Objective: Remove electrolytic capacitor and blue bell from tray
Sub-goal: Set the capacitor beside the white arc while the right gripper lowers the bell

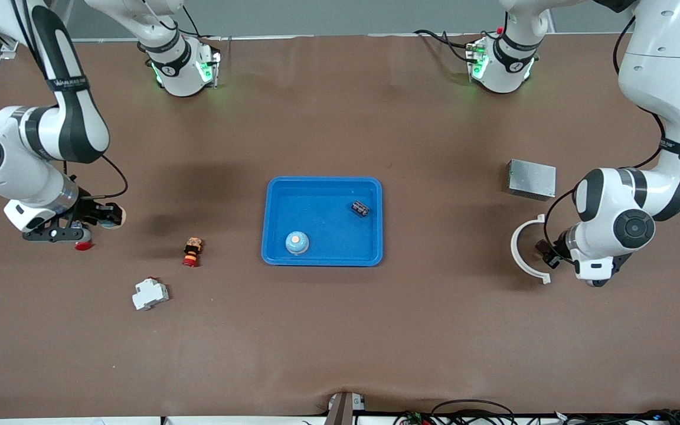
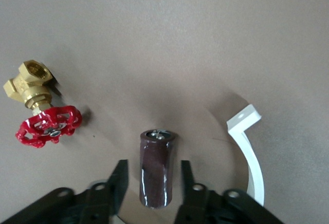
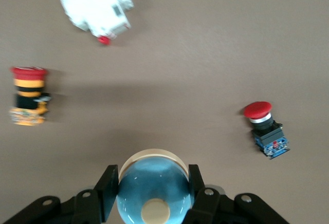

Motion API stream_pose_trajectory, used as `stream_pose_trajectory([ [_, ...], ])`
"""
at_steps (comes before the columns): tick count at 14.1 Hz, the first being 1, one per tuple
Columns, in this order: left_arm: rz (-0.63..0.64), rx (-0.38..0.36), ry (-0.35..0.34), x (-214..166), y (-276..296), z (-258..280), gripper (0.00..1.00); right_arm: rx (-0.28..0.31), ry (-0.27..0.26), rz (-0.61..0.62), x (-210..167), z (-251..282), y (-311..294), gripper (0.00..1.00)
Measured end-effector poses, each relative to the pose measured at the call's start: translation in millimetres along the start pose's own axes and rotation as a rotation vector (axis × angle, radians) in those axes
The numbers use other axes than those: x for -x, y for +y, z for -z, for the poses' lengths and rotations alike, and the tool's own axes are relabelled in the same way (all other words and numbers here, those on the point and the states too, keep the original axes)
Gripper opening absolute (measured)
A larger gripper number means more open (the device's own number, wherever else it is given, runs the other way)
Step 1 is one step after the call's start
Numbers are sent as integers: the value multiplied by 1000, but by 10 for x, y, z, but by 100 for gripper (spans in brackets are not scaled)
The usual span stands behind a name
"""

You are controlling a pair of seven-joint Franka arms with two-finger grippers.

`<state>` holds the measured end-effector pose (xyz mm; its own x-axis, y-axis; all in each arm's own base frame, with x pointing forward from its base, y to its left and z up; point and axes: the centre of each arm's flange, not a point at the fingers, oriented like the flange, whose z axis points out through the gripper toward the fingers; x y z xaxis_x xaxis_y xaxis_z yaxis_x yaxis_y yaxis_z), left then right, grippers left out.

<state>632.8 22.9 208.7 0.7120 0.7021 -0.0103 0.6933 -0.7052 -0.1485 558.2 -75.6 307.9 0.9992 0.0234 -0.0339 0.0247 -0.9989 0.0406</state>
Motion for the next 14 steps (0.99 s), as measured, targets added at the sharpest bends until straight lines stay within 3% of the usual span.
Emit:
stream_pose_trajectory([
  [4,4,45,53,-66,31,425,95,-6,2,15,37,-537,225,60],
  [5,-3,51,62,-27,57,590,100,-7,6,18,43,-663,232,60],
  [9,-16,60,47,435,391,1077,100,-7,23,33,46,-992,325,60],
  [14,33,112,14,1223,964,1276,100,-10,28,40,31,-1044,286,60],
])
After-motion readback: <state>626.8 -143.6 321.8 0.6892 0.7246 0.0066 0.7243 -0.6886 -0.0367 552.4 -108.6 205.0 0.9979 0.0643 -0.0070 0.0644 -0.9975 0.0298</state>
